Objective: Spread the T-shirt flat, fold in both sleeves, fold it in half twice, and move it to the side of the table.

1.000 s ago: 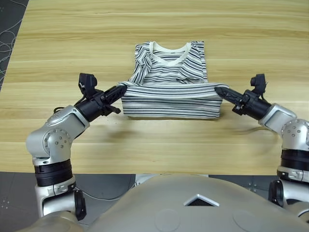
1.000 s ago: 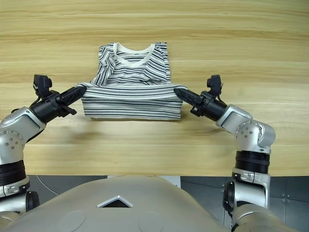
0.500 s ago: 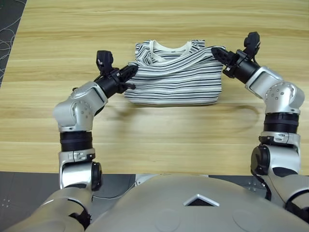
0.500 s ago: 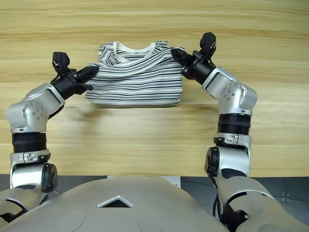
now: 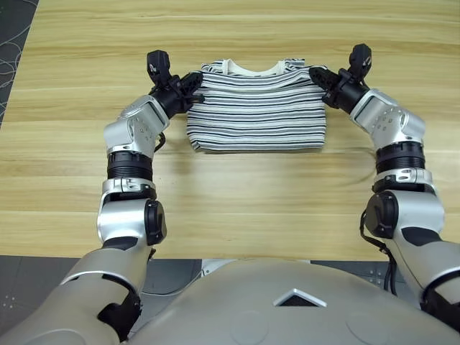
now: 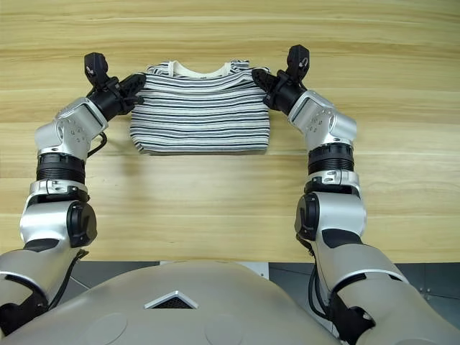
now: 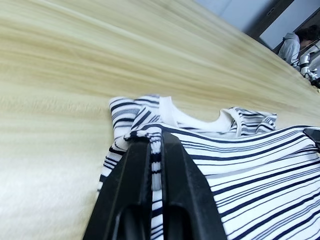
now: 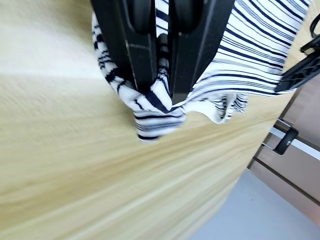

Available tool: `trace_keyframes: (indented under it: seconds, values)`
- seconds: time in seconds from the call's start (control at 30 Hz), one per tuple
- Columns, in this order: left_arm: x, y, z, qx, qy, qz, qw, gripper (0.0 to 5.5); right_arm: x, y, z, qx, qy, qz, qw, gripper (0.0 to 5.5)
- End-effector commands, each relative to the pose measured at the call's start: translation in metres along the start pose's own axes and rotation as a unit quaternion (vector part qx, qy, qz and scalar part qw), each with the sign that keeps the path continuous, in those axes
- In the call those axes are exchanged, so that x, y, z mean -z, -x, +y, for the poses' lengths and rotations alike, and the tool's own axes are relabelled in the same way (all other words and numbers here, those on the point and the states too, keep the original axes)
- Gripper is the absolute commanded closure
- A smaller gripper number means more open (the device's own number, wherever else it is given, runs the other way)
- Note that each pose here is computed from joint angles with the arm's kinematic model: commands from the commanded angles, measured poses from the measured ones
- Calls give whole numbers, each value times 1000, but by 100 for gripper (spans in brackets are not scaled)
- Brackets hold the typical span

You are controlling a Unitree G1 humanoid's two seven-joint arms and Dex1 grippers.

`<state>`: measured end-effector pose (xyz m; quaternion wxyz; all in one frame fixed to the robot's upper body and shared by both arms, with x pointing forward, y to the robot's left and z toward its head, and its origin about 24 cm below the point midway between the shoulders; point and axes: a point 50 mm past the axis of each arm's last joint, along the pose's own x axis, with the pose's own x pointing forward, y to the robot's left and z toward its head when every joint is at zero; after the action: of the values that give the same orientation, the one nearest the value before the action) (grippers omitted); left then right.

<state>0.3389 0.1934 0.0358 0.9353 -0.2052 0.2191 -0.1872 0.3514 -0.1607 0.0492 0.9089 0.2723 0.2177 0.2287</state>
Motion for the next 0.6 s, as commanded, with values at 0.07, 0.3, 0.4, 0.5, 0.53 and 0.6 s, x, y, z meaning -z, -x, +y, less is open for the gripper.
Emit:
trace_keyframes:
  seconds: [0.07, 0.3, 0.4, 0.5, 0.53, 0.6]
  values:
    - [-8, -7, -3, 6, -10, -11, 1000, 540, -14, -4, 6, -9, 13, -20, 1000, 540]
    - [-10, -12, -2, -5, -16, -12, 1000, 540, -10, -10, 0, 35, 28, -5, 999, 540]
    - [-6, -14, 0, -21, -18, -4, 1000, 540, -10, -12, -4, 49, 26, -5, 998, 540]
    - [-7, -17, 0, -27, -15, -9, 999, 540, -12, -14, -4, 51, 26, -6, 998, 540]
    - [-8, -17, 0, -29, -14, -13, 999, 540, -12, -14, -5, 52, 26, -6, 998, 506]
    - [-9, -19, 0, -33, -12, -19, 999, 504, -12, -15, -5, 51, 25, -8, 998, 470]
